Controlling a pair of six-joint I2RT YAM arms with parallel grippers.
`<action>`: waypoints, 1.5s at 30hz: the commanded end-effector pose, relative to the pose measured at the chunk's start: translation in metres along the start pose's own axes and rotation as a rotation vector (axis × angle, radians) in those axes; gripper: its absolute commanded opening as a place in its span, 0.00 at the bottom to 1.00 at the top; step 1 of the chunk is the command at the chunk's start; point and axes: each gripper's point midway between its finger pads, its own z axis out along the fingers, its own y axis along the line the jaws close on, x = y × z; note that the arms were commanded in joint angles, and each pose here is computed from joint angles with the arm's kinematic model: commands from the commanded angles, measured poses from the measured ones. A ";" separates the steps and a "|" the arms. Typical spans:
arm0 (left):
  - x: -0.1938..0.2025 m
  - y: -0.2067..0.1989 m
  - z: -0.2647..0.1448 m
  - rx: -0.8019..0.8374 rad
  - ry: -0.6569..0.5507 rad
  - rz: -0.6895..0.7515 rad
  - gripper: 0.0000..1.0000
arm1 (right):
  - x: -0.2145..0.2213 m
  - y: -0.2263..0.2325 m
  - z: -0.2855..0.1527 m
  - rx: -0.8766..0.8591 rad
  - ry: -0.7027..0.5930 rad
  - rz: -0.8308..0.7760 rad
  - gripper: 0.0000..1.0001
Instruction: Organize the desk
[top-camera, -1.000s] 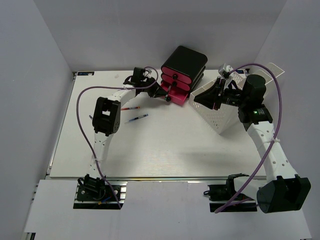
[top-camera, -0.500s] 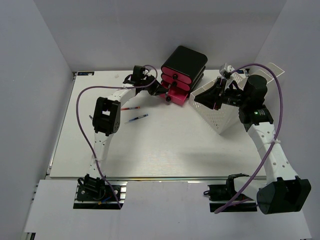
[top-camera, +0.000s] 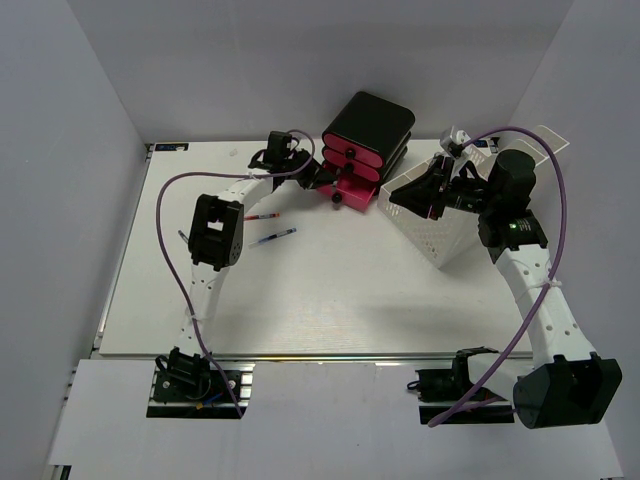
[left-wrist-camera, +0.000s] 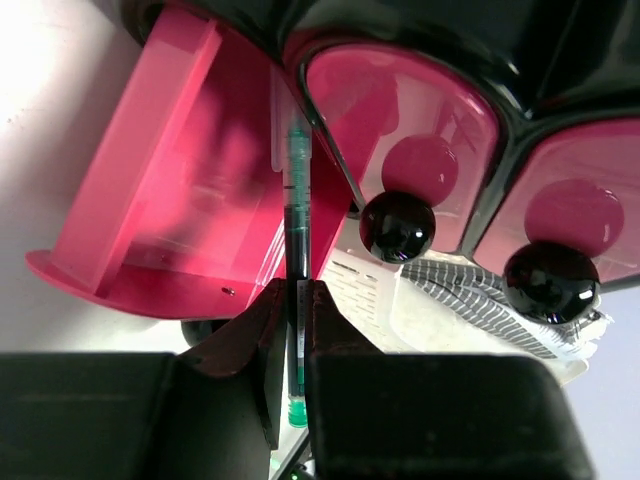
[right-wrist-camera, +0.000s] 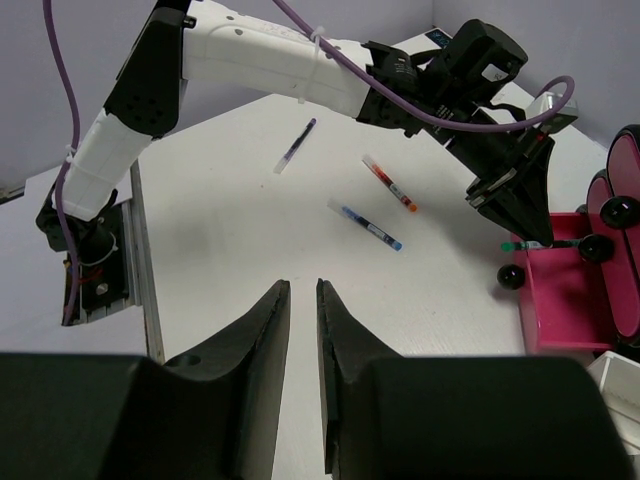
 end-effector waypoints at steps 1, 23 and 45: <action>-0.009 -0.028 -0.003 0.061 -0.032 0.034 0.18 | -0.009 0.006 -0.003 -0.015 -0.025 -0.040 0.23; -0.003 -0.075 -0.033 0.150 -0.045 0.100 0.42 | -0.008 0.005 -0.004 -0.018 -0.024 -0.040 0.23; 0.135 -0.047 -0.255 0.260 -0.048 0.795 0.00 | 0.091 0.042 0.034 -0.360 0.170 -0.437 0.64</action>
